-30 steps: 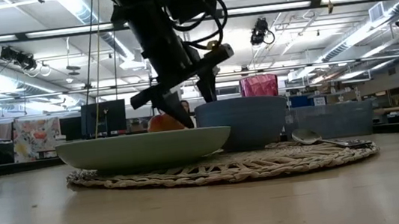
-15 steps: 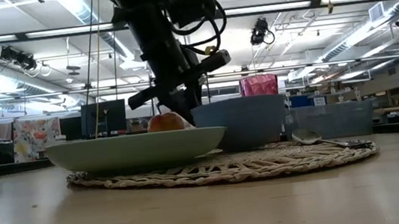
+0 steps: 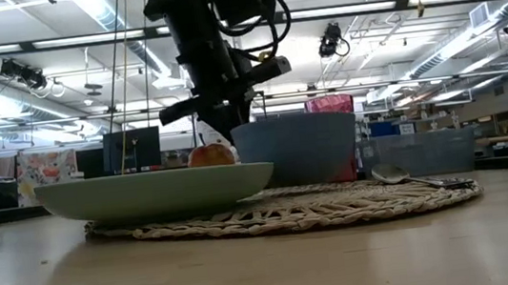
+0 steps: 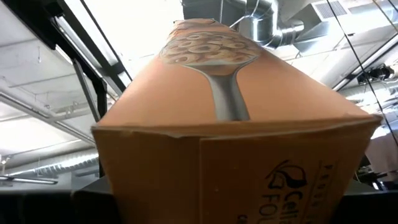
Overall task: Arrange a breakfast setting
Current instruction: Pour the cereal from the orange cereal box into the blue bowl
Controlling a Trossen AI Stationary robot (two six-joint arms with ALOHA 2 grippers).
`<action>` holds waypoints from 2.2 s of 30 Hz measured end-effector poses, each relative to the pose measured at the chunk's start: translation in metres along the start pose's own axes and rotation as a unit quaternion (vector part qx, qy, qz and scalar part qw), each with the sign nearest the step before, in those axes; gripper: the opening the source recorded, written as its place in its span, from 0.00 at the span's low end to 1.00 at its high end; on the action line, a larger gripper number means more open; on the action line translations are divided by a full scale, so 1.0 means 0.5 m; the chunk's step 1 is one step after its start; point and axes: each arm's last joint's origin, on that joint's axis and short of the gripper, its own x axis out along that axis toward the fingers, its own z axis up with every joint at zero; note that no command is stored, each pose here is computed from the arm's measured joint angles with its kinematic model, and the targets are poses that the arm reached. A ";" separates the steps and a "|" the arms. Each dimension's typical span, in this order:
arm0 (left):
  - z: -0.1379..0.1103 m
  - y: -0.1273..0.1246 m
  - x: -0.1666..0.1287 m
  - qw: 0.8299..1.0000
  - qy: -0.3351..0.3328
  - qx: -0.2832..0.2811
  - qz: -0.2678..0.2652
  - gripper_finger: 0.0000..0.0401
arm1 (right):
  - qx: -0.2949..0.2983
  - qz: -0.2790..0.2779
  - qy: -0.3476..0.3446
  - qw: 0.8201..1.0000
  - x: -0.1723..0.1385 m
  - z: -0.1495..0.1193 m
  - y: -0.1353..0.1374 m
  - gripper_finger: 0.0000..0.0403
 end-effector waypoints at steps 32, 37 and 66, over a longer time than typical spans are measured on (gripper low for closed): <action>0.113 0.204 -0.392 0.990 -0.012 0.010 0.139 0.02 | 0.023 0.008 0.064 0.998 0.044 -0.042 -0.017 0.61; 0.122 0.309 -0.324 0.988 0.003 -0.003 0.154 0.02 | 0.012 -0.003 0.050 0.999 0.082 -0.063 -0.031 0.61; 0.112 0.561 -0.088 0.993 -0.027 -0.038 0.109 0.26 | -0.012 -0.094 0.104 0.990 0.220 -0.258 -0.216 0.61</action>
